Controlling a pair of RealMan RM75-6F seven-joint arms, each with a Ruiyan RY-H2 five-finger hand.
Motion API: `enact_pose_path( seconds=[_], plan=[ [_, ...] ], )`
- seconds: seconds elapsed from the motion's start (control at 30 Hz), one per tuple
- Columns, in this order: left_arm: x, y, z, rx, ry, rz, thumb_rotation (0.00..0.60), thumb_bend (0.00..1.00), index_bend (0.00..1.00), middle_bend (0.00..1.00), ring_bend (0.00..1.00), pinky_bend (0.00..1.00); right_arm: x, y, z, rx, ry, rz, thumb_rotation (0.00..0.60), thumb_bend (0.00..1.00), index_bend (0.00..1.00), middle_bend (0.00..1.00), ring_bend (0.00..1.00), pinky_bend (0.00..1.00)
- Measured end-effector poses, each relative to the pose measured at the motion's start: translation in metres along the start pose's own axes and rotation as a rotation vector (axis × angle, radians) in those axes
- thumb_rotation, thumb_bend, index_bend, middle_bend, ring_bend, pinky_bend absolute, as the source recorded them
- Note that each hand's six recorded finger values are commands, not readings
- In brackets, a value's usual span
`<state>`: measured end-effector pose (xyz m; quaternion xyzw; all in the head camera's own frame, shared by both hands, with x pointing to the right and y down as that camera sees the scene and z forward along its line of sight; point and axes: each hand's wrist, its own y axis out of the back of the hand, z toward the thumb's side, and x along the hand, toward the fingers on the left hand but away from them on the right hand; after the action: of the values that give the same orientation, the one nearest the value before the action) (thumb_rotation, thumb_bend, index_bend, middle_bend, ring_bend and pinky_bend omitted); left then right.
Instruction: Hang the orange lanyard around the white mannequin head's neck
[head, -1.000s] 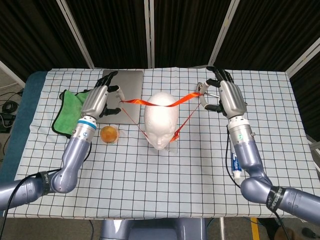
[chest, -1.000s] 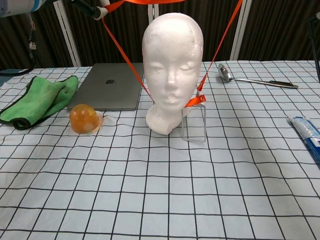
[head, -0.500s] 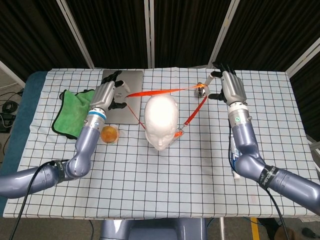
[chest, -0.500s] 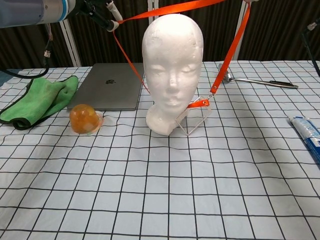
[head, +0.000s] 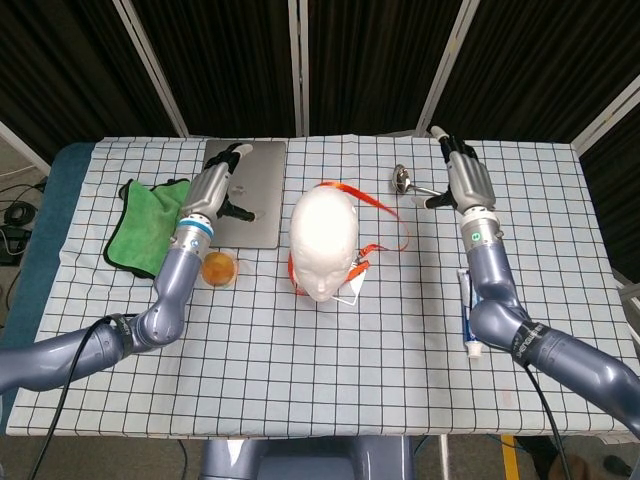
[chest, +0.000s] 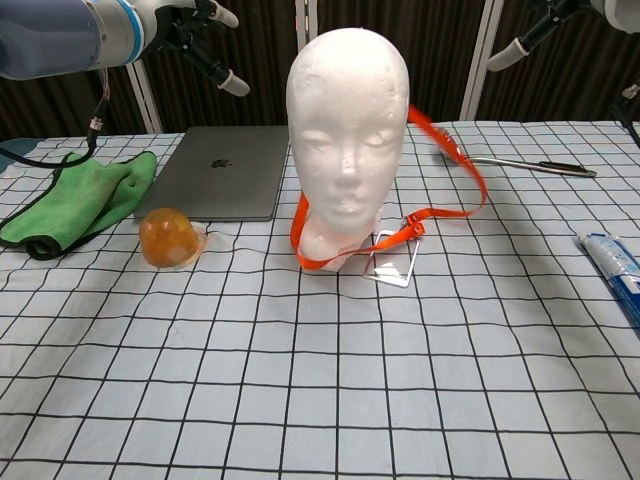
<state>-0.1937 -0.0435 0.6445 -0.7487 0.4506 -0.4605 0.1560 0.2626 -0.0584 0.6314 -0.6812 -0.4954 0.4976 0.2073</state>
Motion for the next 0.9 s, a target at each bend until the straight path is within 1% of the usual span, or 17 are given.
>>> enact_pose_path(
  seconds=[0.13, 0.23, 0.43, 0.6, 0.67, 0.83, 0.9],
  plan=[
    [0.000, 0.000, -0.002, 0.026, 0.001, -0.040, 0.600, 0.00, 0.00, 0.00, 0.00, 0.00, 0.000, 0.000, 0.000, 0.038, 0.006, -0.006, 0.600, 0.00, 0.03, 0.00, 0.00, 0.00],
    [-0.001, 0.003, -0.003, 0.037, 0.002, -0.044, 0.600, 0.00, 0.00, 0.00, 0.00, 0.00, 0.001, 0.003, 0.000, 0.051, 0.010, -0.012, 0.600, 0.00, 0.03, 0.00, 0.00, 0.00],
    [-0.007, 0.011, -0.004, 0.062, -0.025, -0.013, 0.600, 0.00, 0.00, 0.00, 0.00, 0.00, 0.008, 0.012, 0.001, 0.074, 0.023, -0.024, 0.600, 0.00, 0.03, 0.00, 0.00, 0.00],
    [-0.017, 0.023, -0.012, 0.089, -0.050, 0.026, 0.600, 0.00, 0.00, 0.00, 0.00, 0.00, 0.022, 0.028, -0.005, 0.147, 0.051, -0.051, 0.600, 0.00, 0.03, 0.00, 0.00, 0.00],
    [-0.023, 0.031, -0.017, 0.111, -0.062, 0.046, 0.600, 0.00, 0.00, 0.00, 0.00, 0.00, 0.030, 0.034, -0.010, 0.183, 0.063, -0.061, 0.600, 0.06, 0.03, 0.00, 0.00, 0.00],
    [-0.047, 0.052, -0.036, 0.184, -0.089, 0.095, 0.600, 0.00, 0.00, 0.00, 0.00, 0.00, 0.060, 0.044, -0.030, 0.256, 0.092, -0.058, 0.600, 0.41, 0.04, 0.00, 0.00, 0.00],
    [-0.059, 0.058, -0.045, 0.212, -0.094, 0.108, 0.600, 0.00, 0.00, 0.00, 0.00, 0.00, 0.072, 0.045, -0.039, 0.275, 0.101, -0.045, 0.600, 0.52, 0.05, 0.00, 0.00, 0.00]
  ],
)
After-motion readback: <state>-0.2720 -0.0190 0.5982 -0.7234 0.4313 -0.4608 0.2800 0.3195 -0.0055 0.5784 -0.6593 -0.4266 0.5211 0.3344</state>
